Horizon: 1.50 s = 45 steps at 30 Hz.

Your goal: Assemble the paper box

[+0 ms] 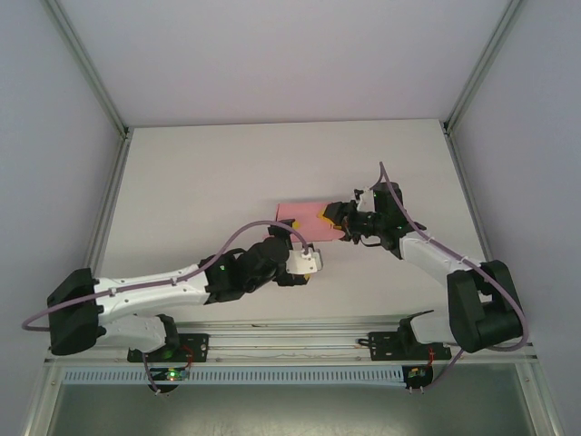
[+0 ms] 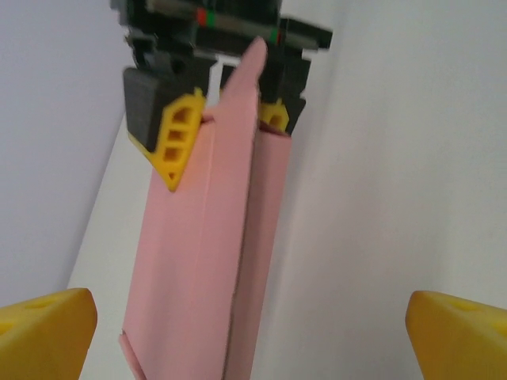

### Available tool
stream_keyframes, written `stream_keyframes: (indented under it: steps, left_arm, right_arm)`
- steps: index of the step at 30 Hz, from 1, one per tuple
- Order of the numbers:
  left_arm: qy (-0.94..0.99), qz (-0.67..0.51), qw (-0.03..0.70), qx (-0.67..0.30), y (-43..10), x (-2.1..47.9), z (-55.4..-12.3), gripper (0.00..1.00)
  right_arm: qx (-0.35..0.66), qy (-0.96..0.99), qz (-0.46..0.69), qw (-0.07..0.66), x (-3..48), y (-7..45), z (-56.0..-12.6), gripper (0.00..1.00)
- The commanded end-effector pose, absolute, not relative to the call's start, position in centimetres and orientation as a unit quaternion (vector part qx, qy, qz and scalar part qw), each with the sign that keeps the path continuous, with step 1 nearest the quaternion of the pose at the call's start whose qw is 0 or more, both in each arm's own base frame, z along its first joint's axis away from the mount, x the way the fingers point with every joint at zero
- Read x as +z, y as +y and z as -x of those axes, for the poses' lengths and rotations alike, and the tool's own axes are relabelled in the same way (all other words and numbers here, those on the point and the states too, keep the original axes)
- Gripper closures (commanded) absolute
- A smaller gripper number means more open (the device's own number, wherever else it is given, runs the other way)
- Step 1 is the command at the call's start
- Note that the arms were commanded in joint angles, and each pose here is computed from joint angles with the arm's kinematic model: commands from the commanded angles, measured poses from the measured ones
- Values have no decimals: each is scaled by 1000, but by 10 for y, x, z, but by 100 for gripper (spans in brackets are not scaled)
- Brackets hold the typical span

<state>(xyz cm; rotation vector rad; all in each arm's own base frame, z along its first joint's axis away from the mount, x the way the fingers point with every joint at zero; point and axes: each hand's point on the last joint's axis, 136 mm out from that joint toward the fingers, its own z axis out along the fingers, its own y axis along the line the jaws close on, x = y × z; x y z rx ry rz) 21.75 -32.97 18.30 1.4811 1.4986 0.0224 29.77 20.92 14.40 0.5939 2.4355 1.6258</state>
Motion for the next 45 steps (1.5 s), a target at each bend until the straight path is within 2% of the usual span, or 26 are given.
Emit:
stream_keyframes:
  steps: [1, 4, 8, 14, 21, 28, 34, 37, 40, 41, 45]
  left_arm:
    - [605, -602, 512, 93, -328, 187, -240, 0]
    - [593, -588, 527, 158, -324, 185, -258, 0]
    - [602, -572, 530, 170, -317, 184, -270, 0]
    - [607, -566, 525, 188, -310, 181, -277, 15]
    - [614, -572, 507, 198, -311, 170, -285, 19]
    - [612, -572, 502, 216, -316, 165, -292, 37]
    - [611, -573, 497, 225, -318, 161, -295, 43]
    - [613, -572, 496, 226, -318, 161, -296, 47]
    - [617, -575, 494, 212, -319, 159, -293, 51]
    - [618, -578, 492, 204, -320, 159, -290, 53]
    - [628, -589, 478, 173, -319, 156, -281, 55]
  right_arm:
    - [574, 794, -193, 47, 164, 216, -299, 63]
    - [571, 797, -193, 25, 164, 218, -295, 63]
    - [552, 813, -184, 4, 161, 220, -287, 63]
    - [561, 806, -189, -5, 164, 220, -278, 62]
    - [575, 799, -177, 3, 180, 226, -272, 61]
    - [572, 802, -172, -7, 176, 229, -269, 60]
    - [564, 807, -173, -7, 171, 227, -269, 55]
    - [562, 809, -171, -3, 170, 225, -269, 44]
    - [552, 816, -173, 8, 168, 218, -270, 26]
    - [552, 816, -171, 15, 169, 216, -271, 2]
    - [525, 829, -173, 79, 174, 197, -283, 2]
